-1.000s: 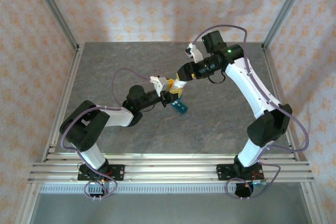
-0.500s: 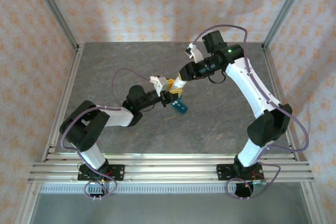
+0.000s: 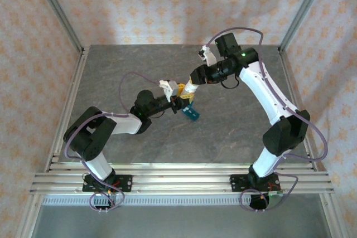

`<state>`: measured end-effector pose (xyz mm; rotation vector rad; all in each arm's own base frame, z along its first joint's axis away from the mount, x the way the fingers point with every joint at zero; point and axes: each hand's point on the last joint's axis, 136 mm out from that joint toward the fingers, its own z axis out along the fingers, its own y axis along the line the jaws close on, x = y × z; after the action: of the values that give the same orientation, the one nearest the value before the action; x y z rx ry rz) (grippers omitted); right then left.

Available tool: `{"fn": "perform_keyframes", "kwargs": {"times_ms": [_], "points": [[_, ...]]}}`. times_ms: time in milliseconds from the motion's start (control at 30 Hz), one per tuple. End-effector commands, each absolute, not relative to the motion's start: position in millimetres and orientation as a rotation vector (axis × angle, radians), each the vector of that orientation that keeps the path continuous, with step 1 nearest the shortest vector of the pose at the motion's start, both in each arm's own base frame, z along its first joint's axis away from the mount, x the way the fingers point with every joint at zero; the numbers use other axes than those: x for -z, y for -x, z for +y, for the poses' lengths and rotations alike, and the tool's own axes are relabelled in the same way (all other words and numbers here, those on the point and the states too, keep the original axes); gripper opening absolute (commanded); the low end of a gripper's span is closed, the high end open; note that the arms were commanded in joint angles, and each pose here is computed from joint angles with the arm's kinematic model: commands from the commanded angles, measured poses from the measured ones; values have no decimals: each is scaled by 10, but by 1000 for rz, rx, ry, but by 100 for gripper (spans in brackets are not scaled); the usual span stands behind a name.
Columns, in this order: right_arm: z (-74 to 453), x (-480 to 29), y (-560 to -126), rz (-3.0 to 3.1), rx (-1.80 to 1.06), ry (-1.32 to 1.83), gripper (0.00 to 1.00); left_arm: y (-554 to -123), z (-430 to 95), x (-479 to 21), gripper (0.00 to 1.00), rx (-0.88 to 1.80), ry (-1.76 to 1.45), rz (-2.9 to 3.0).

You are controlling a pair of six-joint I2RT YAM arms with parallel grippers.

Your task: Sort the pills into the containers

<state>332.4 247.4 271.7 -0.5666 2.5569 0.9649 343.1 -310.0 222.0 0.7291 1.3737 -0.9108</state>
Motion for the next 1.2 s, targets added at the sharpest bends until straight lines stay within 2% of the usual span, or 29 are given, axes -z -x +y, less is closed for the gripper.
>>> {"fn": "perform_keyframes", "kwargs": {"times_ms": [0,133,267,700,1167], "points": [[2458,-2890,-3306,2516,-944,547,59,-3418,-3163,-2592,0,917,-731,1239],[2406,-3021,-3338,2484,-894,537,69,-3412,-3167,-2582,0,916,-734,1240],[2370,-3079,-3377,2464,-850,532,74,-3418,-3163,-2571,0,914,-734,1243],[2374,-3188,-3532,2434,-808,530,77,-3446,-3178,-2715,0,914,-732,1212],[2484,-3255,-3551,2414,-841,665,82,-3521,-3034,-2851,0,891,-735,1175]]}}
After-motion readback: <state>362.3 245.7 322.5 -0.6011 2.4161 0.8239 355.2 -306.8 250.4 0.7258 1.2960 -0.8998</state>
